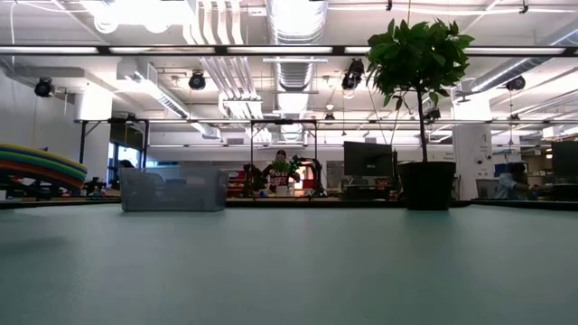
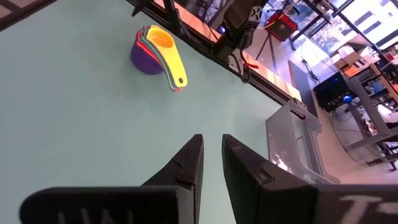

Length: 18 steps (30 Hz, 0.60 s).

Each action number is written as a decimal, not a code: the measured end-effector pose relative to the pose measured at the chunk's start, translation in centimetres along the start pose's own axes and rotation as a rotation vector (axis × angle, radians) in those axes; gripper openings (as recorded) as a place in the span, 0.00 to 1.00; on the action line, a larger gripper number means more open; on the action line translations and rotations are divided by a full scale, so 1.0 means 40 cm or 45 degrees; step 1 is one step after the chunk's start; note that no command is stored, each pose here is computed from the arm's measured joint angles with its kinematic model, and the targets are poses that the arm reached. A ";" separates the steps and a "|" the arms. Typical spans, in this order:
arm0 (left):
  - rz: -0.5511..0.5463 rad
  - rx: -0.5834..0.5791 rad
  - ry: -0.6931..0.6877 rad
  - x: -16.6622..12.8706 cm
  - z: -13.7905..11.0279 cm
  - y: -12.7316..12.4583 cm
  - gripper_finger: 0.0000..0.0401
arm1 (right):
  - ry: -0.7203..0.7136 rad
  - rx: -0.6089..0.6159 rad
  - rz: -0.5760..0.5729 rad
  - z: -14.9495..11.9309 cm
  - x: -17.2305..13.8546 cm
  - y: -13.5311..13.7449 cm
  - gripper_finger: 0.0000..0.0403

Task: Nest measuring cups in basket
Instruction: Put the stacked measuring cups into the black bin

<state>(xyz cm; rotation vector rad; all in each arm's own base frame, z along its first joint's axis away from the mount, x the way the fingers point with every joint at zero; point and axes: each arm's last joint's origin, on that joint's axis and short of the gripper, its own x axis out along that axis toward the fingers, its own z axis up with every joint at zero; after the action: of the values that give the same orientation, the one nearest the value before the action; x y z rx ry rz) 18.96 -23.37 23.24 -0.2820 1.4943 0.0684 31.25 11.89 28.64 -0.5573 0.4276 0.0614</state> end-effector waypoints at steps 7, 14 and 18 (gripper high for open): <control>0.214 0.114 -0.006 0.008 -0.003 -0.026 0.61 | -0.004 0.016 -0.001 0.001 -0.002 -0.001 0.12; 0.450 0.170 -0.148 0.037 -0.015 0.007 0.57 | -0.002 0.030 -0.001 0.001 -0.002 -0.001 0.12; 0.463 0.194 -0.151 0.045 -0.017 0.012 0.56 | 0.002 0.051 0.001 0.000 -0.002 -0.001 0.12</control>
<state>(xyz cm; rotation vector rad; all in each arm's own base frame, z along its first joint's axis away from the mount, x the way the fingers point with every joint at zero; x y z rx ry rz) 18.32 -23.31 21.35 0.1177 1.4095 0.2564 31.18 11.86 28.69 -0.5177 0.4293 0.0530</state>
